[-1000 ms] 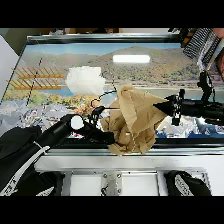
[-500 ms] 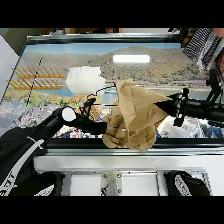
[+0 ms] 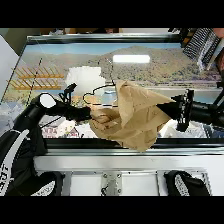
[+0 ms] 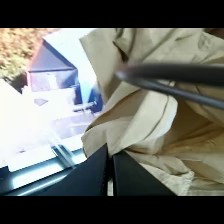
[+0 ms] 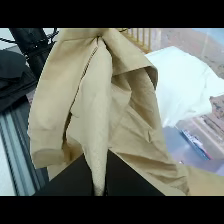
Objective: Fold the clothes and pants, and hang the long-sleeved shirts on hangers.
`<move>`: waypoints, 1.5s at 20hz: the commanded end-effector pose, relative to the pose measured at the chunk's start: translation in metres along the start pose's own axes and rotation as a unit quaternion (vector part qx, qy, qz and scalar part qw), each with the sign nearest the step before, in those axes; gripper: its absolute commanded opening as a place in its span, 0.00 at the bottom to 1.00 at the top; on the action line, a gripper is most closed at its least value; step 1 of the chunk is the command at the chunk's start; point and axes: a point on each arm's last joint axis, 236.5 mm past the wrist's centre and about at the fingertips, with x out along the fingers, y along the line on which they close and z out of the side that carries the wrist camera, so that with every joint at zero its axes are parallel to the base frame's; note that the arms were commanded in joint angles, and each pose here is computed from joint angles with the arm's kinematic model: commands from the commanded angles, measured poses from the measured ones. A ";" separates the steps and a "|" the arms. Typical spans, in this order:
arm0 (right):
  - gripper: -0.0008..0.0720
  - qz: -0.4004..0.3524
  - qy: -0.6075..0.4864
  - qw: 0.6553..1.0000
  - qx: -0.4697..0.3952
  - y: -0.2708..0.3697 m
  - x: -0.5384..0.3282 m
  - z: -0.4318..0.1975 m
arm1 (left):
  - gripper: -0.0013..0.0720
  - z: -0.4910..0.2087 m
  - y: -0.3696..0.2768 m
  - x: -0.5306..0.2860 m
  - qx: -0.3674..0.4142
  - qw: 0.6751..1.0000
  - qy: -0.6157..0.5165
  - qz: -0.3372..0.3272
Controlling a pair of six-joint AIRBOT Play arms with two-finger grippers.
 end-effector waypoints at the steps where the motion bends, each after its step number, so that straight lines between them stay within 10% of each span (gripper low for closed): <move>1: 0.02 0.016 0.002 1.000 0.007 0.012 -0.001 0.001 | 0.04 0.007 0.023 -0.007 -0.003 1.000 -0.009 0.026; 30: 0.02 0.125 0.052 0.989 0.056 0.090 -0.017 -0.009 | 0.04 0.147 -0.036 -0.132 0.170 0.981 -0.057 0.074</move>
